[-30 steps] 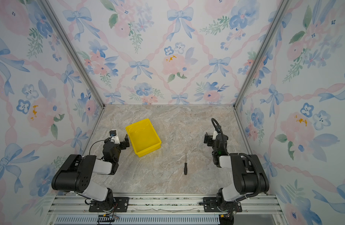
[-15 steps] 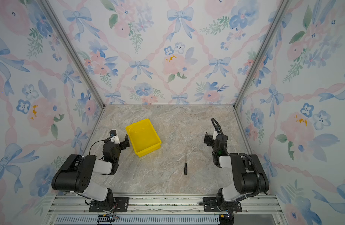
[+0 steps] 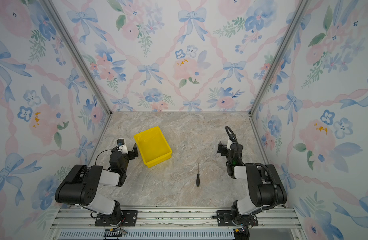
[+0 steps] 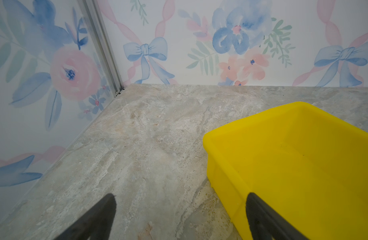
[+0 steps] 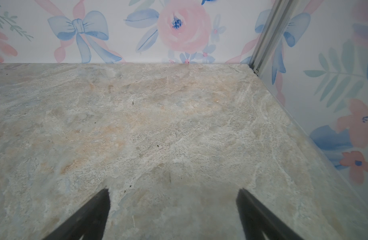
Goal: Put the screwdriver in the bin
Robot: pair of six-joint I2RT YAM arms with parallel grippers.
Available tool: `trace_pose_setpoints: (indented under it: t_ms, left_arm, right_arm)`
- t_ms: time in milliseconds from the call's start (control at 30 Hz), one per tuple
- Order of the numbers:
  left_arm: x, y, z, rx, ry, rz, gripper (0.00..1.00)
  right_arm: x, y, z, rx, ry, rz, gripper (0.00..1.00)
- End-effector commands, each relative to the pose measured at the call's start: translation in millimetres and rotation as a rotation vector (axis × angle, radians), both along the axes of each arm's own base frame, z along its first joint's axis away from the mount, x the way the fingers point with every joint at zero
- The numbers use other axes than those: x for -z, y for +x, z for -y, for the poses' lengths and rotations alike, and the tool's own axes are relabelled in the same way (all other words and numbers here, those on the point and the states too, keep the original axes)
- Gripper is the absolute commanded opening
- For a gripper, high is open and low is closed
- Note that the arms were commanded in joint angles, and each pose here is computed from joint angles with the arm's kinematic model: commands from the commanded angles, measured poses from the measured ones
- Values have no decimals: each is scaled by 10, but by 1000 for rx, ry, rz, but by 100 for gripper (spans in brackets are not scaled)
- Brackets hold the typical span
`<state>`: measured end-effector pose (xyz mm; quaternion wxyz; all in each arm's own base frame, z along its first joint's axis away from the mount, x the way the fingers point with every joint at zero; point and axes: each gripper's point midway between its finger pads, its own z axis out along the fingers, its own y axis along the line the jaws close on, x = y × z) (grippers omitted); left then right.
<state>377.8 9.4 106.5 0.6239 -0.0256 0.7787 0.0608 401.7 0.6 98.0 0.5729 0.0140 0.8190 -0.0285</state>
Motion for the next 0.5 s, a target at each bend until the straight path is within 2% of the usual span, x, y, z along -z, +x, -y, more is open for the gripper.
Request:
trace_pose_setpoints:
  t_ms: [0,67,167,267,467]
  left_arm:
    - [-125,90,26,11,19,-21,98]
    - [-105,103,-43,-27,-20,-70,98]
    - [-69,-51,-57,-30,-43,-85,98]
    - [-119,-220,-123,-70,-55,-85,98]
    - [-323,-433,-148,-98,-60,-97,98]
  right_arm:
    - [-59,-6,-36,-25,1,8,97]
    - [-81,-9,-69,-46,-1,-15,97]
    - [-122,-53,-77,-51,1,16,97]
    - [-198,-82,1,-4,1,22,97]
    - [-266,-163,55,63,-27,-57,97]
